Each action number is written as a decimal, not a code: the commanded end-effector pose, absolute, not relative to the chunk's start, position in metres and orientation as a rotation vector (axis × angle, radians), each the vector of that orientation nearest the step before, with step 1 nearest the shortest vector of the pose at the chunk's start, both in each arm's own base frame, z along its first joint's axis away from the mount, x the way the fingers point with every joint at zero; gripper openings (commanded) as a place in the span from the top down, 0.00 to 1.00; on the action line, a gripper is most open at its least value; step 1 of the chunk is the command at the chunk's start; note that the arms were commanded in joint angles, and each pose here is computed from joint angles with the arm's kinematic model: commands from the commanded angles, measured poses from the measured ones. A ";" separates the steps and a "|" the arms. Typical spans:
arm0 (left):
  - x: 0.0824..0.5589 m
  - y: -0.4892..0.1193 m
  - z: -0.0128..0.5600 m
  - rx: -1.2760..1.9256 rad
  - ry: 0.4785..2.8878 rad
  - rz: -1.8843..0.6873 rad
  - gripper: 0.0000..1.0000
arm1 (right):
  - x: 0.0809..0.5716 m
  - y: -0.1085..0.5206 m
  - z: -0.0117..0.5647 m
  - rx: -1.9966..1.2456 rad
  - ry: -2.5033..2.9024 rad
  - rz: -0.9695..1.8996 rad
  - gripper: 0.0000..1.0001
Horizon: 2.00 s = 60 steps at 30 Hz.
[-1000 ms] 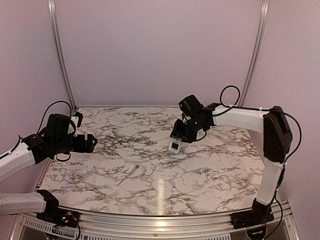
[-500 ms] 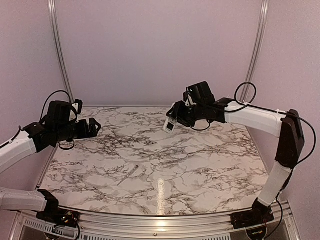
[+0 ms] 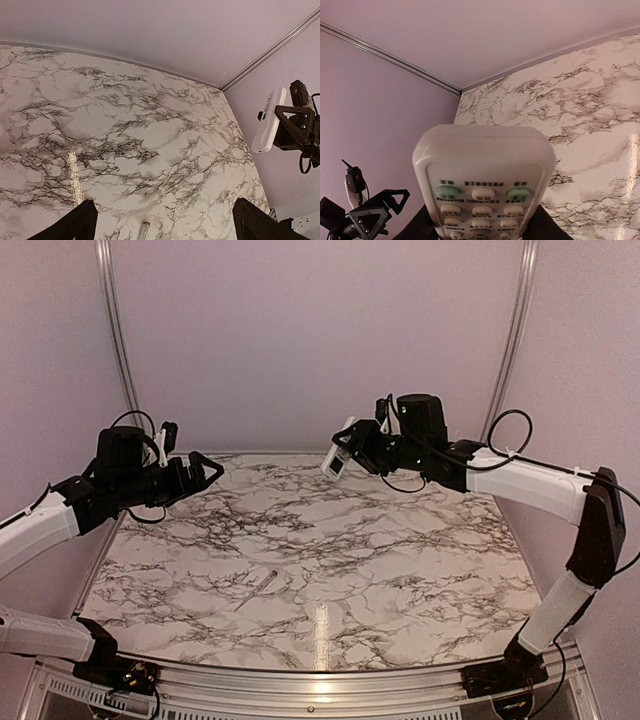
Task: Unload the batteries from the remote control
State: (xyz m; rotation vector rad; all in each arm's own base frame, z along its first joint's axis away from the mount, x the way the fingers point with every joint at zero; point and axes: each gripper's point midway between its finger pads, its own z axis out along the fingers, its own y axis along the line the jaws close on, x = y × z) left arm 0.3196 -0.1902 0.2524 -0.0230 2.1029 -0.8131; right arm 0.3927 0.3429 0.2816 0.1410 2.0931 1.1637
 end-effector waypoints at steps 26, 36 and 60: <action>0.333 -0.318 0.415 0.267 1.572 -1.781 0.08 | 0.388 0.372 0.441 0.092 1.340 1.775 0.78; 0.361 -0.347 0.403 0.187 1.582 -1.841 0.17 | 0.385 0.386 0.451 0.054 1.358 1.840 0.79; 0.348 -0.368 0.416 0.287 1.544 -1.991 0.18 | 0.374 0.396 0.441 0.044 1.381 1.742 0.81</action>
